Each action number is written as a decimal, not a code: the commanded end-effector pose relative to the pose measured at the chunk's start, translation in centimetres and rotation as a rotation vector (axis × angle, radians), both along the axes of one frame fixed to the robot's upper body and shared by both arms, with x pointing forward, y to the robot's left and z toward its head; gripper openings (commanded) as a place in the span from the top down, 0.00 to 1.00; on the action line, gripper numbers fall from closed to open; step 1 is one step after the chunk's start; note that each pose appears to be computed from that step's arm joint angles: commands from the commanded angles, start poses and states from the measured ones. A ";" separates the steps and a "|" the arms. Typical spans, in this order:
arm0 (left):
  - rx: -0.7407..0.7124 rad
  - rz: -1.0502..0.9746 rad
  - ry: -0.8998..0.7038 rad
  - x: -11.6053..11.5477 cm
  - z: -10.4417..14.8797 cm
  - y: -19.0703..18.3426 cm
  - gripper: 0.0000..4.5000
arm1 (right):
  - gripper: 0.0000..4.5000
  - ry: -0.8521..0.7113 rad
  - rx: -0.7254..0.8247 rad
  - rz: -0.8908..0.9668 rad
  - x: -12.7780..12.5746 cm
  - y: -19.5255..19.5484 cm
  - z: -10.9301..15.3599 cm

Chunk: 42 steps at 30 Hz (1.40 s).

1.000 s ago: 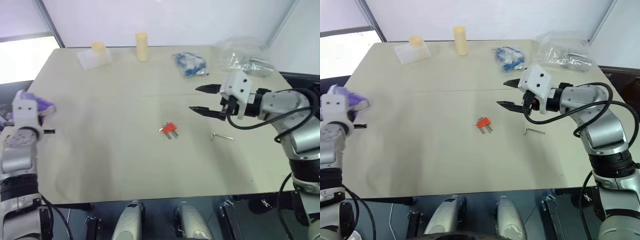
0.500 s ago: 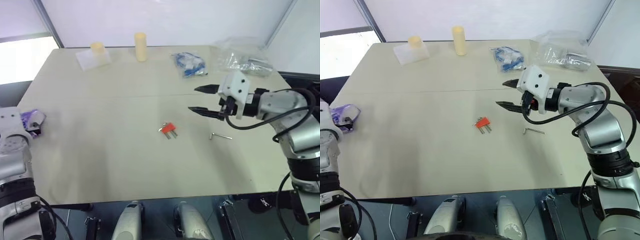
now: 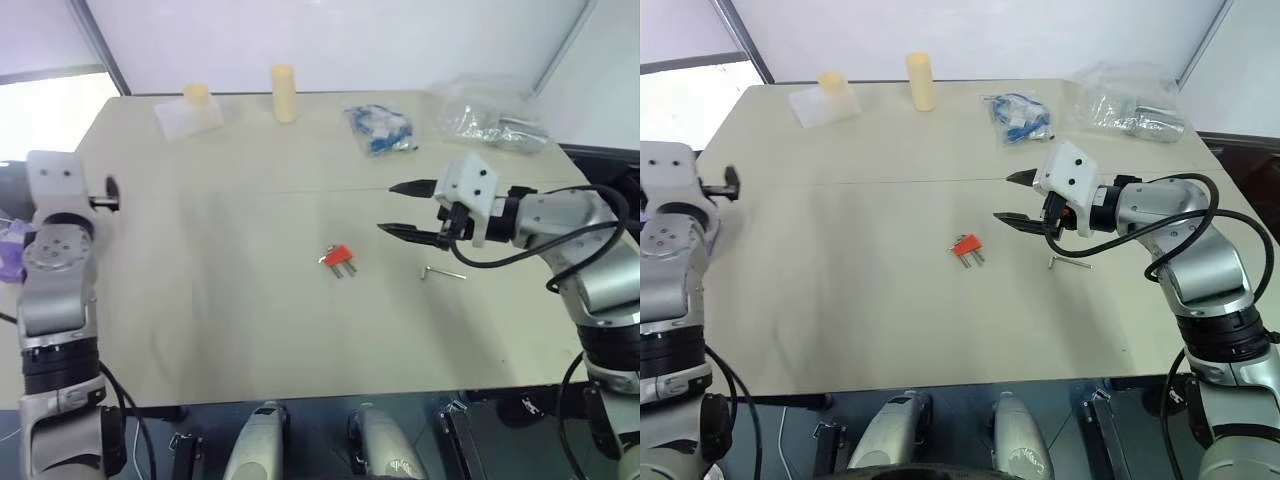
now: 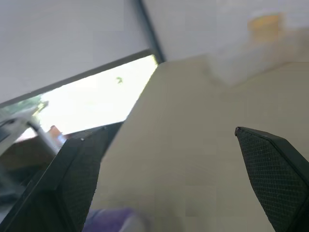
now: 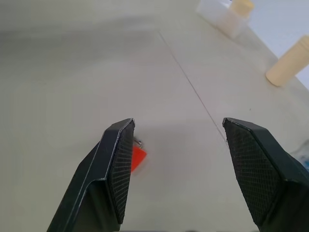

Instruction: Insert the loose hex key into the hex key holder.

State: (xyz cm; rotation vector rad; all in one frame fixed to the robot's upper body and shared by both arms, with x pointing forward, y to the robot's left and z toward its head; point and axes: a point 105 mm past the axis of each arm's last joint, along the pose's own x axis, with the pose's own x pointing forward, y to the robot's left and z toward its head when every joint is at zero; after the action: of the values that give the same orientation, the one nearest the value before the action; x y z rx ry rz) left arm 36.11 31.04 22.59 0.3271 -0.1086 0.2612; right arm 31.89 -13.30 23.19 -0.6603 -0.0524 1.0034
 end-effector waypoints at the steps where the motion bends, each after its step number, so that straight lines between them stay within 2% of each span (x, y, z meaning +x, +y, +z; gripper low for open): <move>1: -0.015 -0.248 -0.055 0.3 1.7 -3.8 0.00 | 0.33 -0.029 -0.039 0.020 0.6 -0.2 0.1; 5: -0.014 -0.644 0.039 -1.5 0.7 -8.5 0.00 | 0.33 -0.013 -0.110 0.040 2.7 -0.6 -1.2; 7: -0.032 -0.733 0.103 -2.3 -0.2 -9.1 0.00 | 0.33 -0.004 -0.121 0.047 3.6 -0.6 -1.7; 10: -0.017 -0.818 0.191 -3.4 -1.6 -9.5 0.00 | 0.33 -0.013 -0.218 0.070 5.4 -0.5 -3.7; 14: -0.028 -0.820 0.194 -3.6 -1.6 -9.6 0.00 | 0.33 -0.019 -0.291 0.111 7.1 0.4 -5.4; 20: -0.005 -0.815 0.207 -4.2 -2.2 -9.8 0.00 | 0.33 -0.026 -0.368 0.160 8.2 1.6 -7.2; 28: 0.027 -0.778 0.208 -4.4 -2.2 -9.0 0.00 | 0.33 0.017 -0.393 0.249 7.8 3.1 -8.9; 42: 0.050 -0.784 0.208 -4.3 -2.3 -9.3 0.00 | 0.33 0.045 -0.334 0.311 6.9 5.8 -9.7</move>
State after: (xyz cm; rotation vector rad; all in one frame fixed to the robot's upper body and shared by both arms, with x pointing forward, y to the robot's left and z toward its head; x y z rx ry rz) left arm 32.01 21.84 18.83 0.2854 0.0199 -0.5543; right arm 38.93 -8.21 12.38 -0.9628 0.1138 1.3358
